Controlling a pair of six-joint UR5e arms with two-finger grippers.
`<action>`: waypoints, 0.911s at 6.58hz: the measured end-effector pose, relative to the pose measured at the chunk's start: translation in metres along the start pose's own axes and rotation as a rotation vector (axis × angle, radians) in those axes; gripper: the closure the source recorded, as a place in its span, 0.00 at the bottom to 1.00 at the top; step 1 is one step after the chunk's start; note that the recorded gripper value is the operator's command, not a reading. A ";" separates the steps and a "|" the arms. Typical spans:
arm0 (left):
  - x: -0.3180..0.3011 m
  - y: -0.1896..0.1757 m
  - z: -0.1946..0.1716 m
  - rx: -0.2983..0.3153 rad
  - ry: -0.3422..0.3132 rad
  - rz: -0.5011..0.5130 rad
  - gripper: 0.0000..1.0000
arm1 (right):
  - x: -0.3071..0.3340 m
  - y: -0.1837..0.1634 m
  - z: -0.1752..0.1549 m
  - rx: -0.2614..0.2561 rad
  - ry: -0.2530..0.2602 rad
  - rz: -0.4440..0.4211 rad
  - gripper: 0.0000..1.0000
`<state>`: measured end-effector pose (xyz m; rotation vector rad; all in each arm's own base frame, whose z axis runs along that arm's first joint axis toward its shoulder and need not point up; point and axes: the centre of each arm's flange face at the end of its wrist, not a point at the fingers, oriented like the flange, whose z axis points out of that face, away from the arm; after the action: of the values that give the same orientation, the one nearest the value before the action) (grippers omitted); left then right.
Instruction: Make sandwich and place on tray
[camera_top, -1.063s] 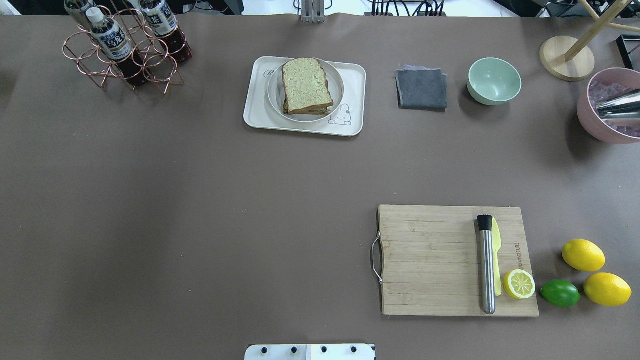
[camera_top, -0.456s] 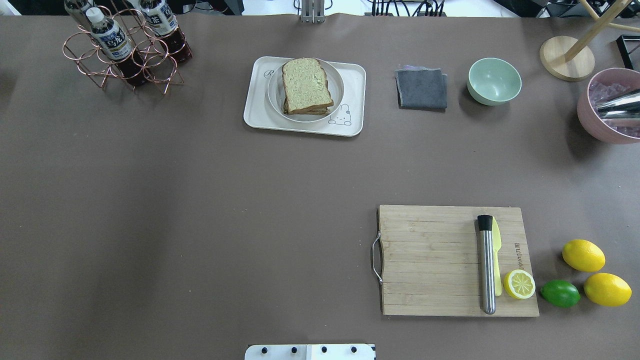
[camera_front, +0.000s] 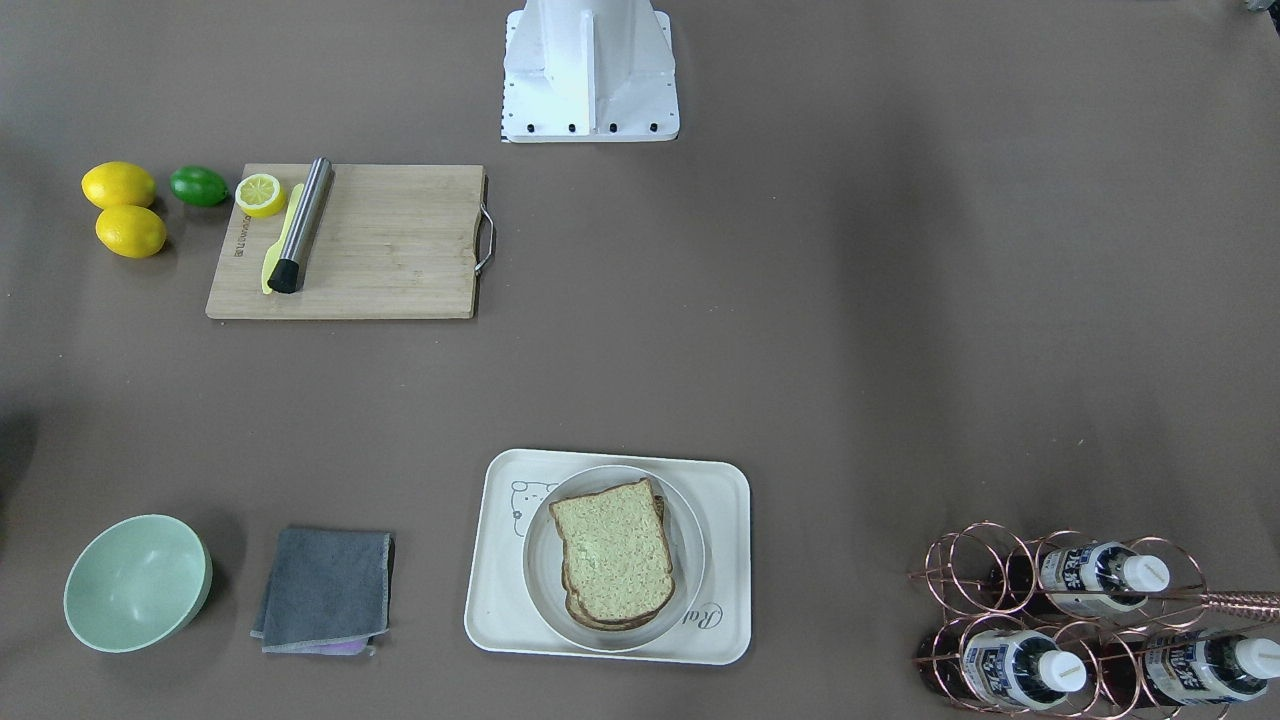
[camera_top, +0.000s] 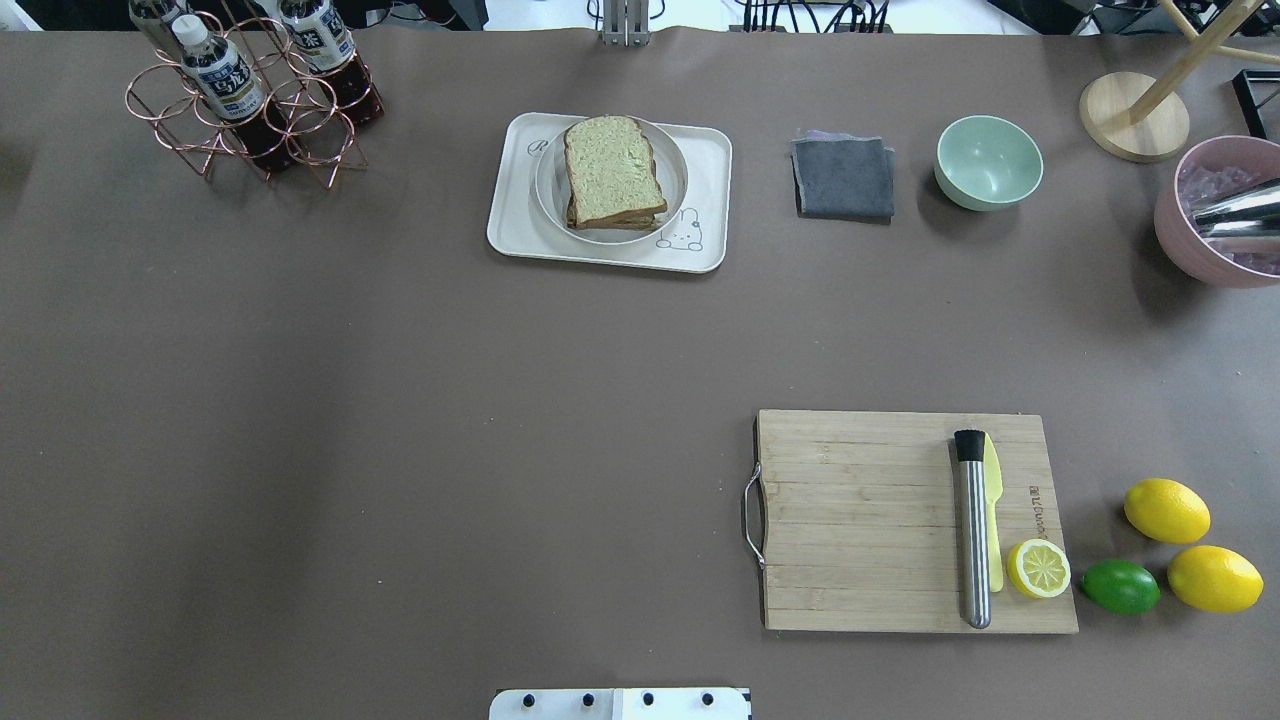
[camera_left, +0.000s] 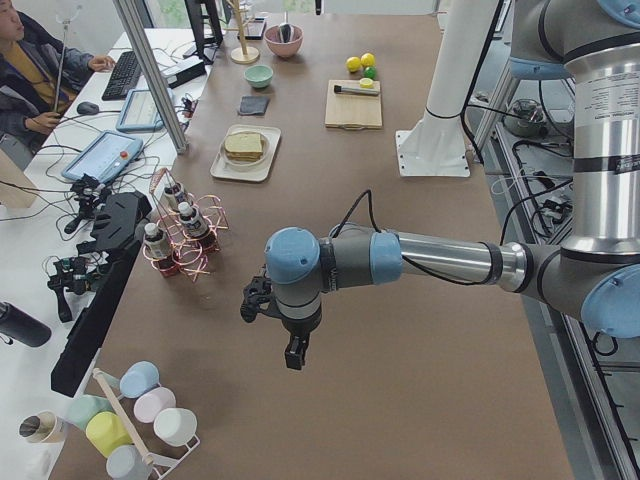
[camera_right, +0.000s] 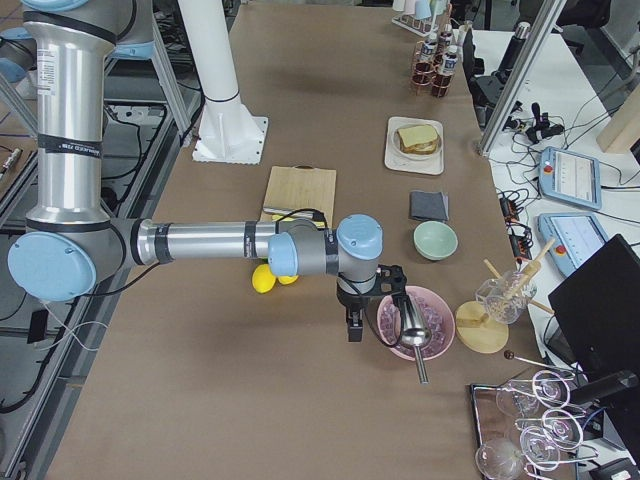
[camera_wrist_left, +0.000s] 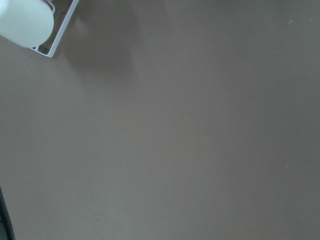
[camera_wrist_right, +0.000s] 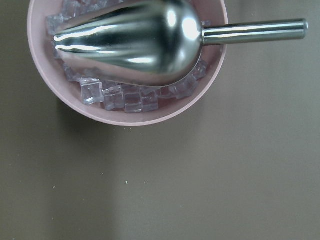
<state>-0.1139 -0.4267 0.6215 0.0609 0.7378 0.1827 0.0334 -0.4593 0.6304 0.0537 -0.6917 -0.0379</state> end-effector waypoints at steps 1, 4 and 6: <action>0.008 -0.005 0.007 -0.013 0.002 0.005 0.03 | -0.003 0.005 -0.002 0.002 -0.014 -0.002 0.00; 0.032 -0.019 0.042 -0.075 0.004 -0.003 0.03 | -0.014 0.006 -0.010 0.016 -0.025 -0.019 0.00; 0.027 -0.010 0.054 -0.078 0.007 -0.005 0.03 | -0.017 0.004 -0.008 0.014 -0.025 -0.029 0.00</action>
<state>-0.0566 -0.4313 0.6426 -0.0159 0.7375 0.2073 0.0256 -0.4536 0.6132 0.0764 -0.7166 -0.0623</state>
